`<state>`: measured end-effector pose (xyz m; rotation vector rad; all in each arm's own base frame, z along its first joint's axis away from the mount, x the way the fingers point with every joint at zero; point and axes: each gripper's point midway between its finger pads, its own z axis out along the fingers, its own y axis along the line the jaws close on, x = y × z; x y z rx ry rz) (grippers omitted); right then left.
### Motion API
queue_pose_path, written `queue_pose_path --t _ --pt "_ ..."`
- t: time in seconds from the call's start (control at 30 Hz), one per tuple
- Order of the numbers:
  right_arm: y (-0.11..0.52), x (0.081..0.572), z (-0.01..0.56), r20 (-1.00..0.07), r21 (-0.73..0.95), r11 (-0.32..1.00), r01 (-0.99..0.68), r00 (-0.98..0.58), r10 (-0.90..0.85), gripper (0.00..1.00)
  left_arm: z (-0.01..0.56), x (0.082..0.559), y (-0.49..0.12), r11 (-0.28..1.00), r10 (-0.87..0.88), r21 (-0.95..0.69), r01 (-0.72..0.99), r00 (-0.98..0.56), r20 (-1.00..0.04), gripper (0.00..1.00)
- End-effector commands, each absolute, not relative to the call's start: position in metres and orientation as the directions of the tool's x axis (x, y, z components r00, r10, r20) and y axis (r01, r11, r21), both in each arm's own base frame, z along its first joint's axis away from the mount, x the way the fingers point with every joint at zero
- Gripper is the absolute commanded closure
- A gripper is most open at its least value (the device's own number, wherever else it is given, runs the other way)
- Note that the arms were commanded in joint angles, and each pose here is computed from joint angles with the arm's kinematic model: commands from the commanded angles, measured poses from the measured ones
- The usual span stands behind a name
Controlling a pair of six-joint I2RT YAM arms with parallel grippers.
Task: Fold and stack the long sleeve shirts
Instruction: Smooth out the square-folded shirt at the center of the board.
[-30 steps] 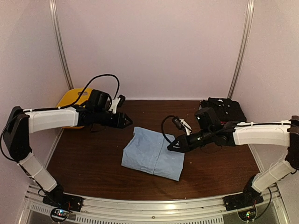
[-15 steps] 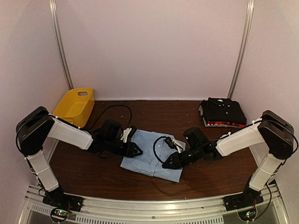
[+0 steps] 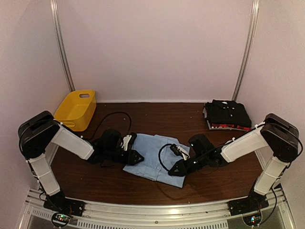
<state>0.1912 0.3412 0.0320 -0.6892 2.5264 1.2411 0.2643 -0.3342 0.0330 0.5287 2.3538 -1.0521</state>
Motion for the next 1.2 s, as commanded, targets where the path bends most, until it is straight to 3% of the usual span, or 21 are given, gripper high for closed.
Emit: queue_pose_path --t 0.0,0.2,0.47,0.9,1.17 --pt "0.33 0.193 0.058 -0.466 0.623 0.555 -0.551 -0.831 -0.303 0.81 0.077 0.279 -0.337 0.624 0.125 -0.502 0.599 -0.71 -0.693 0.57" --pt "0.335 0.222 0.1 -0.568 0.581 0.562 -0.589 -0.787 -0.239 0.79 0.132 0.297 -0.348 0.601 0.113 -0.421 0.679 -0.594 -0.796 0.56" --pt "0.33 0.285 0.107 -0.605 0.595 0.6 -0.535 -0.79 -0.104 0.79 0.139 0.334 -0.389 0.571 0.128 -0.431 0.699 -0.594 -0.794 0.55" --pt "0.306 0.314 0.05 -0.512 0.703 0.568 -0.427 -0.859 -0.012 0.79 0.05 0.376 -0.385 0.614 0.088 -0.557 0.56 -0.749 -0.657 0.56" --pt "0.296 0.301 0.036 -0.484 0.713 0.574 -0.403 -0.875 -0.014 0.8 0.032 0.386 -0.38 0.606 0.072 -0.568 0.556 -0.75 -0.658 0.56"
